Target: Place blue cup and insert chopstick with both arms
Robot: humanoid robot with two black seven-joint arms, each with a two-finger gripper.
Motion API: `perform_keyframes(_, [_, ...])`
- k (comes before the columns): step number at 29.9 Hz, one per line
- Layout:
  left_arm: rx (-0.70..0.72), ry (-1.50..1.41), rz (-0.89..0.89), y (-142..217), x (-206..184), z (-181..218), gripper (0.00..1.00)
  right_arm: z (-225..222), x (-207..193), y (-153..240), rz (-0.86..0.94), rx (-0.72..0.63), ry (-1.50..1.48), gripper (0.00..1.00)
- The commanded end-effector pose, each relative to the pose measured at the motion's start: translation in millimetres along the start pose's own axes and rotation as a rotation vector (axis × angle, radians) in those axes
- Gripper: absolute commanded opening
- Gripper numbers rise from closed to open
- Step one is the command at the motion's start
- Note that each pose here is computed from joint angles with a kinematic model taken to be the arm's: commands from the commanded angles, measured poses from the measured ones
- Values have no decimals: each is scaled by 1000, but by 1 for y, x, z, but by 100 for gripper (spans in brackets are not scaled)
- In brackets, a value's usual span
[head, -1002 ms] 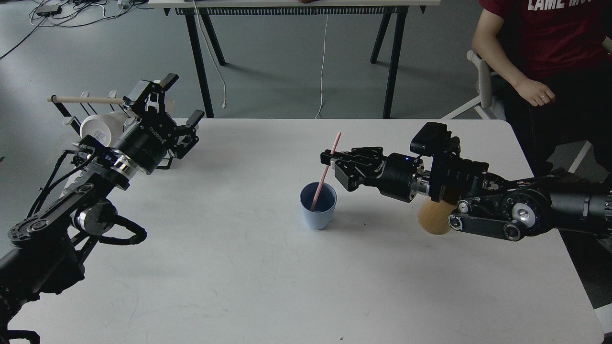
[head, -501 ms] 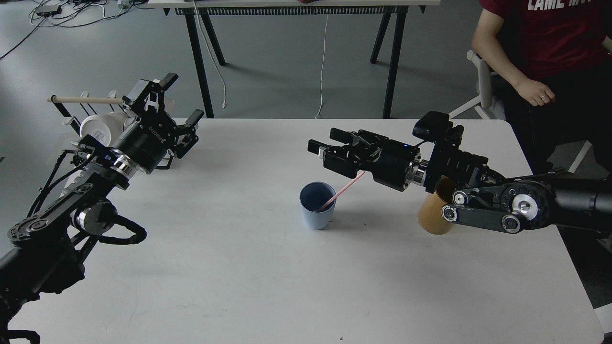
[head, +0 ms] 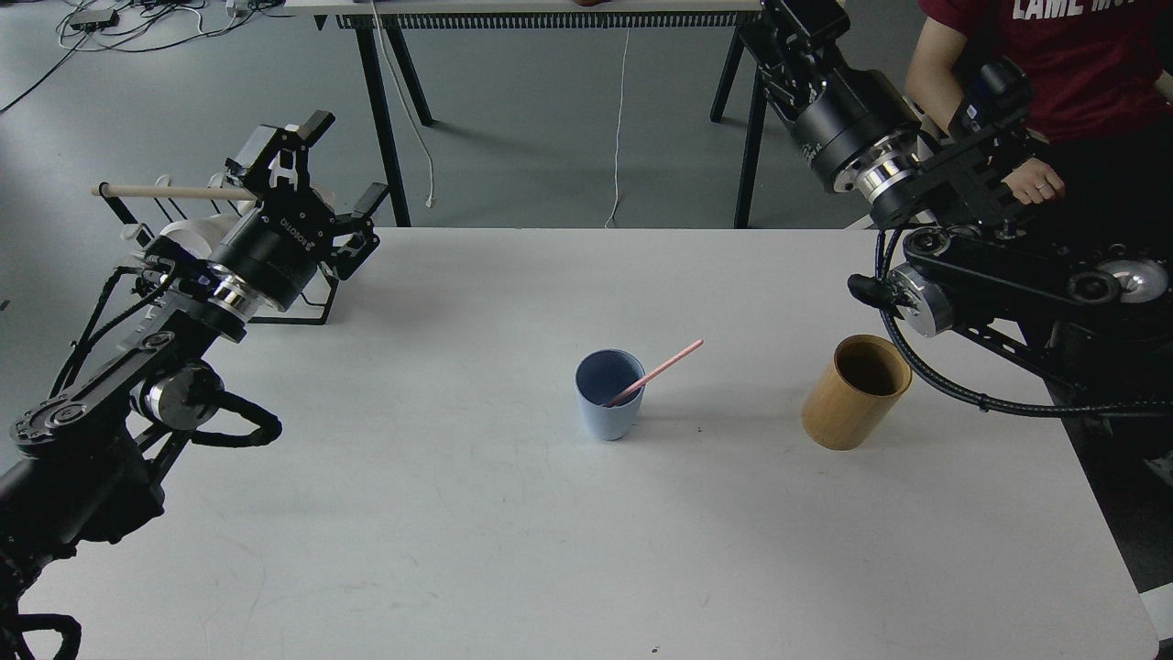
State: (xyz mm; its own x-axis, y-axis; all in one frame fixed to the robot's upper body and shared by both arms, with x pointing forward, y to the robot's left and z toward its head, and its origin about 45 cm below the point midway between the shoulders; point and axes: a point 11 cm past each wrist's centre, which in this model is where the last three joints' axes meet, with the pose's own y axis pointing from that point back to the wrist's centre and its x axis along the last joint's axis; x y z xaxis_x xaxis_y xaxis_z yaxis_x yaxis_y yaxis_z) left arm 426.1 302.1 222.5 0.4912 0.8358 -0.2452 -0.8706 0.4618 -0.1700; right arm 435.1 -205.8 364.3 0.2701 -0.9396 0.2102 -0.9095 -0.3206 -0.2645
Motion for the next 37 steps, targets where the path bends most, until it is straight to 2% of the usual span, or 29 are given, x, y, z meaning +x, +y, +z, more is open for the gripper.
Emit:
perform_keyframes(1, [-24, -13, -13, -9, -2, 12, 99, 0, 25, 17, 72, -33, -193, 89])
perform_keyframes(5, [-24, -15, -19, -11, -3, 13, 99, 15, 37, 44, -62, -55, -352, 92])
perform_keyframes(10, [-37, -18, -28, -17, -6, 19, 99, 31, 26, 74, -283, -69, -546, 96])
perform_keyframes(13, [-46, -20, -35, -20, -7, 22, 99, 32, 21, 82, -344, -63, -604, 96])
perform_keyframes(16, [-49, -22, -37, -21, -8, 24, 99, 31, 20, 83, -349, -55, -618, 99])
perform_keyframes(25, [-67, -8, -57, -31, -17, 26, 99, 32, 36, 81, -248, -34, -732, 99])
perform_keyframes(37, [-76, -18, -47, -30, -11, 35, 99, 31, 44, 73, -206, 3, -750, 99])
